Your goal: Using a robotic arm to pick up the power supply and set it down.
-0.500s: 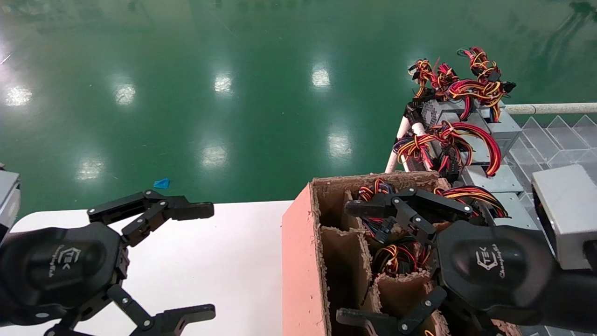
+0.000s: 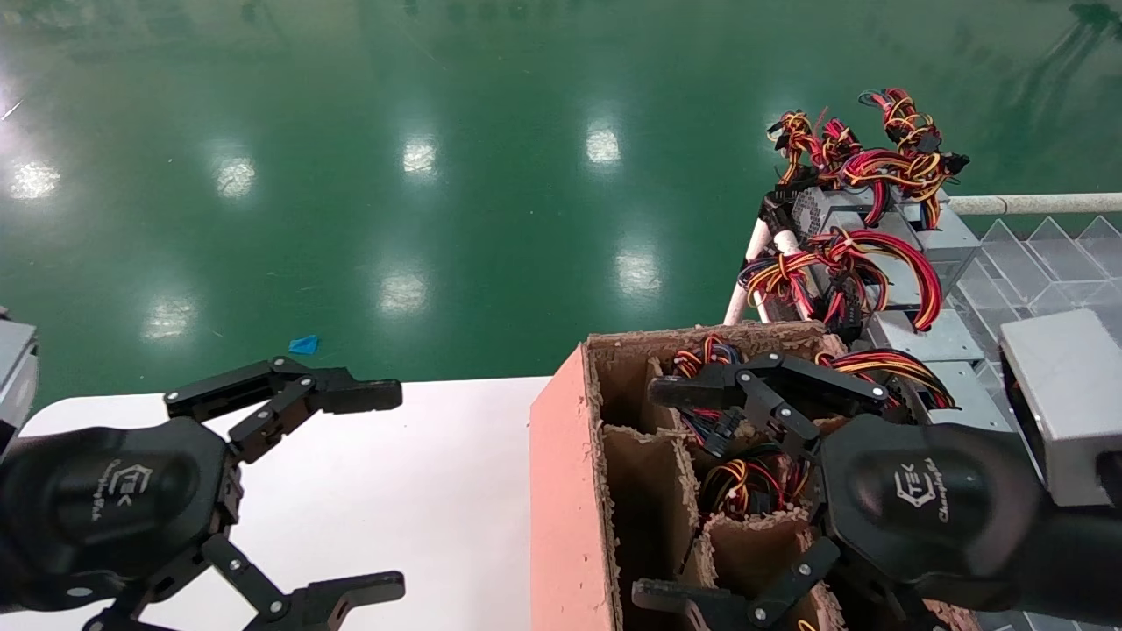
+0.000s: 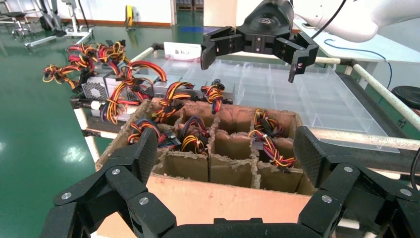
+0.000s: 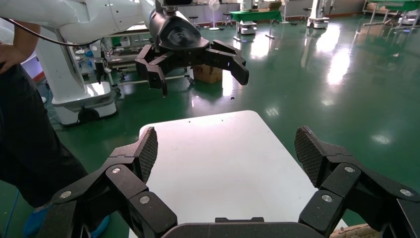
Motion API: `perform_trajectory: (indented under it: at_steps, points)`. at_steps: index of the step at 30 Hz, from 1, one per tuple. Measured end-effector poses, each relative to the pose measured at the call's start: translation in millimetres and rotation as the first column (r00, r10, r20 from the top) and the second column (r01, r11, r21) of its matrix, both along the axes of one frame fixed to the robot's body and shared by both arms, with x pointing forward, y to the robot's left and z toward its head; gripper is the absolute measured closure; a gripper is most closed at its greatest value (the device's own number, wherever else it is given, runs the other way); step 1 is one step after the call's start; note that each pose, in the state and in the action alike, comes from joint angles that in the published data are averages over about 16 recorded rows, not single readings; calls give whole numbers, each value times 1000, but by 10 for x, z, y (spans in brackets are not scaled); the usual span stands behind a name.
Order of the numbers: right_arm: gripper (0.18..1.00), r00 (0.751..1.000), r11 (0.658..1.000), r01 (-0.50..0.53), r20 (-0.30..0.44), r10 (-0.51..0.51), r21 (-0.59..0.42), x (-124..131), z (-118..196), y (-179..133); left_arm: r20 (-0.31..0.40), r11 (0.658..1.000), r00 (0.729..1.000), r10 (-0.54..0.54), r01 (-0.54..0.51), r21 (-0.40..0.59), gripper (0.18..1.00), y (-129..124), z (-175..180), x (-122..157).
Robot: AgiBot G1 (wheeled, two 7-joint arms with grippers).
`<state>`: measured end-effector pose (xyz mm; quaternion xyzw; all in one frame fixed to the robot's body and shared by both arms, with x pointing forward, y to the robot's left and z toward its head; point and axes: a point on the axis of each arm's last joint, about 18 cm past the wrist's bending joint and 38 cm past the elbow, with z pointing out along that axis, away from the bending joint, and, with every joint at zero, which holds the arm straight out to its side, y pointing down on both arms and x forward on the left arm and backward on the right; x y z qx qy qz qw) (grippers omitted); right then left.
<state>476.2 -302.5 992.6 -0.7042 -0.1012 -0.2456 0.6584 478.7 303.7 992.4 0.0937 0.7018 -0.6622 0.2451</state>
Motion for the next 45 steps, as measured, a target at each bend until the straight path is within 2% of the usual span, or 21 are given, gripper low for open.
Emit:
perform_trajectory:
  at_steps: [17, 21, 25, 30, 35, 39, 45]
  points:
    - [179, 1000, 1000, 14, 3, -13, -5, 12, 2, -16, 0, 1000, 1000, 0, 0, 0, 184, 0, 0, 0]
    - [179, 999, 999, 52, 10, -52, -16, 57, 6, -51, 0, 1000, 1000, 0, 0, 0, 184, 0, 0, 0]
    - [179, 991, 990, 137, 20, -136, -35, 178, 2, -114, 0, 1000, 1000, 0, 0, 0, 191, 0, 0, 0]
    - [179, 962, 961, 272, 31, -271, -50, 413, -6, -224, 0, 1000, 1000, 0, 0, 0, 215, 0, 0, 0]
    - [179, 916, 914, 402, 35, -401, -54, 713, -22, -356, 0, 1000, 1000, 0, 0, 0, 260, 0, 0, 0]
    - [179, 875, 874, 484, 12, -484, -50, 977, -54, -442, 0, 1000, 1000, 0, 0, 0, 309, 0, 0, 0]
    - [182, 832, 834, 551, -51, -552, -37, 1306, -117, -513, 0, 1000, 1000, 0, 0, 0, 415, 0, 0, 0]
